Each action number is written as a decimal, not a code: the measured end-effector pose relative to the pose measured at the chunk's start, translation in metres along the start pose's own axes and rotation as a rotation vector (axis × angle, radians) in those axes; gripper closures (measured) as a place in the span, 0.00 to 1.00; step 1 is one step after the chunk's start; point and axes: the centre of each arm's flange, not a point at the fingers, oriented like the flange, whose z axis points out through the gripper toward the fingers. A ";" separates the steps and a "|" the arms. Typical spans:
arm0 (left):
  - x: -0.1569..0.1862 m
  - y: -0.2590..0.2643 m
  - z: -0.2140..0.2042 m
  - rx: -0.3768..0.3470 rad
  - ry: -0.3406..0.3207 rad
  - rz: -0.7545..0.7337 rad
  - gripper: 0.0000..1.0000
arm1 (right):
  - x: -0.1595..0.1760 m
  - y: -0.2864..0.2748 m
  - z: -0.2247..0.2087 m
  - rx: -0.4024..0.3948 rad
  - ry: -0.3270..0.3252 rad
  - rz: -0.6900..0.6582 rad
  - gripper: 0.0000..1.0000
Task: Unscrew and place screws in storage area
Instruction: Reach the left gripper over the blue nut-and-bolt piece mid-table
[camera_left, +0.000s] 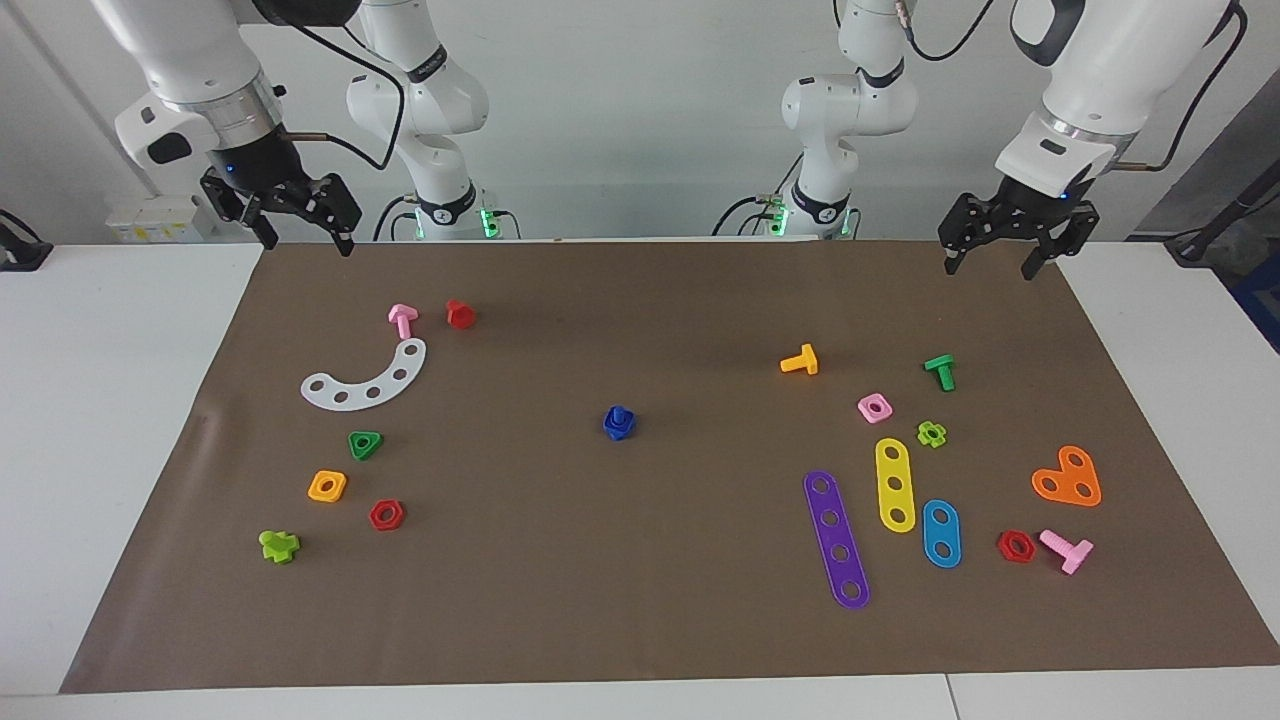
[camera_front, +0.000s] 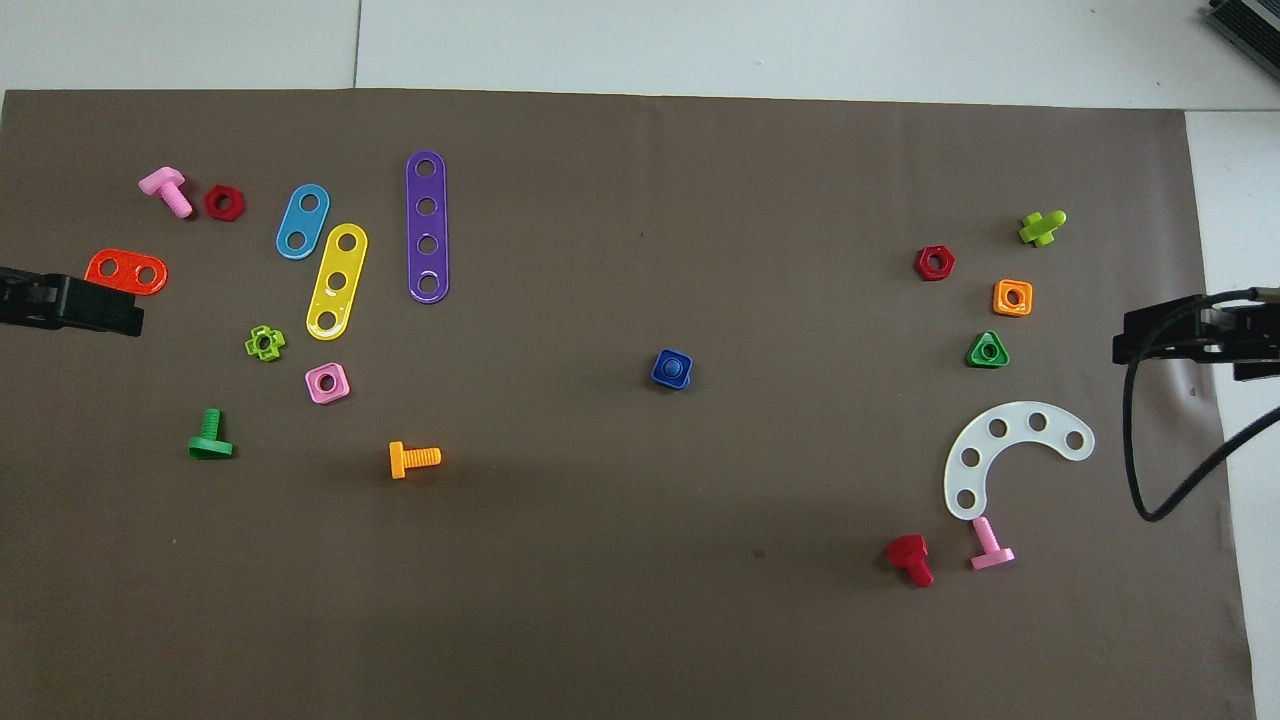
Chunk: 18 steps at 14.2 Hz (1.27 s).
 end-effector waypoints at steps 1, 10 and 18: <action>0.002 0.017 0.002 -0.001 0.003 0.015 0.00 | 0.000 0.000 0.000 0.000 0.000 0.000 0.00; 0.020 0.167 0.059 -0.016 0.035 0.131 0.01 | 0.000 0.000 0.000 0.000 0.000 0.000 0.00; 0.041 0.287 0.142 -0.041 0.084 0.166 0.04 | 0.000 0.000 0.000 0.000 0.000 0.000 0.00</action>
